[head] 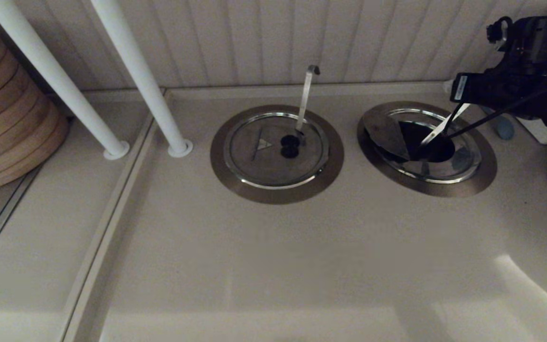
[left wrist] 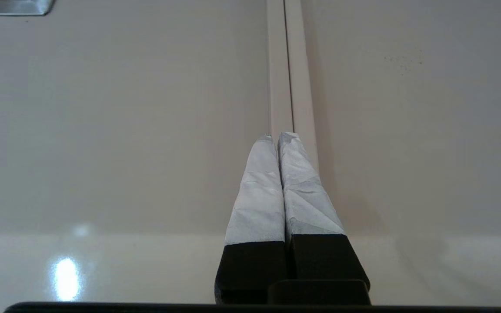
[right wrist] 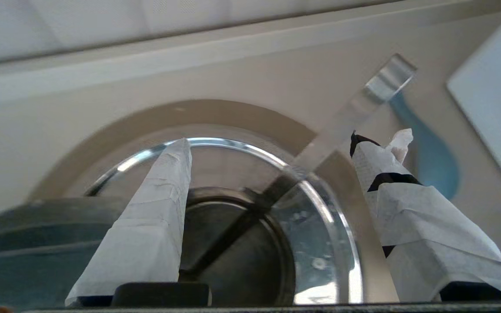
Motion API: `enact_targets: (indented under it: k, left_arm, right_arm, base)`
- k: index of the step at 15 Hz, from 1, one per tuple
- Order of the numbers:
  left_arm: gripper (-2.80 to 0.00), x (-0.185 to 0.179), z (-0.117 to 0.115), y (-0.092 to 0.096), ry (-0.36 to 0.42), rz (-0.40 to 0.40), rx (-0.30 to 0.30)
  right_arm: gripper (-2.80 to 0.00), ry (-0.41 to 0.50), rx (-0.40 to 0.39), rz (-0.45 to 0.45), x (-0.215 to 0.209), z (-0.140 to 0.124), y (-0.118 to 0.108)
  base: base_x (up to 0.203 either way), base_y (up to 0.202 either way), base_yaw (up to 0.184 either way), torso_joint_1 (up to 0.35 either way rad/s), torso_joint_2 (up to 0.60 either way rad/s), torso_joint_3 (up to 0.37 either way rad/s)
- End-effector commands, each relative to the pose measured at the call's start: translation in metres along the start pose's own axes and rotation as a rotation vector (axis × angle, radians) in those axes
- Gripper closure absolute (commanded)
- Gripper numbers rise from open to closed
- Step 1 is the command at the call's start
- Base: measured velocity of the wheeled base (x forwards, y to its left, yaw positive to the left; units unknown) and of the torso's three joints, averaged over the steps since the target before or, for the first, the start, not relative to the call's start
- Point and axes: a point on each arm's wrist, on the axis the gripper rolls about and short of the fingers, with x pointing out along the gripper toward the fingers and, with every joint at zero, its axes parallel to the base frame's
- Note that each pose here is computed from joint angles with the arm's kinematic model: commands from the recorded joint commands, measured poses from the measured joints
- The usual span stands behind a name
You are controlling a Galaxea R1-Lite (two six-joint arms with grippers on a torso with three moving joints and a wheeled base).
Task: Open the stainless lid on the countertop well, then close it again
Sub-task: Stir with a spoon
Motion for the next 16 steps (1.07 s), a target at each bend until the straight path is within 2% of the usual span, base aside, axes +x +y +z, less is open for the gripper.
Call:
enact_targets:
  k: [1, 6, 8, 12, 14, 16]
  left_arm:
    - [0.00, 0.000, 0.000, 0.000, 0.000, 0.000, -0.001]
    - [0.00, 0.000, 0.000, 0.000, -0.001, 0.000, -0.001]
    - [0.00, 0.000, 0.000, 0.000, 0.000, 0.000, -0.001]
    - [0.00, 0.000, 0.000, 0.000, 0.000, 0.000, -0.001]
    - [0.00, 0.000, 0.000, 0.000, 0.000, 0.000, -0.001]
    - [0.00, 0.000, 0.000, 0.000, -0.002, 0.000, -0.001]
  right_arm:
    - [-2.80, 0.006, -0.005, -0.020, 0.002, -0.002, -0.007]
    - [-2.80, 0.031, -0.001, -0.091, 0.022, -0.014, -0.035]
    - [-2.80, 0.037, 0.005, -0.097, 0.035, -0.023, -0.039]
    - [-2.80, 0.068, 0.025, -0.054, 0.054, -0.041, -0.038]
    - [-2.80, 0.053, 0.089, 0.032, 0.058, -0.043, -0.036]
    - [-2.80, 0.022, 0.127, 0.070, 0.066, -0.048, -0.039]
  base:
    - [0.000, 0.000, 0.000, 0.000, 0.00, 0.000]
    - [0.000, 0.000, 0.000, 0.000, 0.00, 0.000]
    - [0.000, 0.000, 0.000, 0.000, 0.00, 0.000]
    - [0.000, 0.000, 0.000, 0.000, 0.00, 0.000]
    - [0.000, 0.000, 0.000, 0.000, 0.00, 0.000]
    - [0.000, 0.000, 0.000, 0.000, 0.00, 0.000]
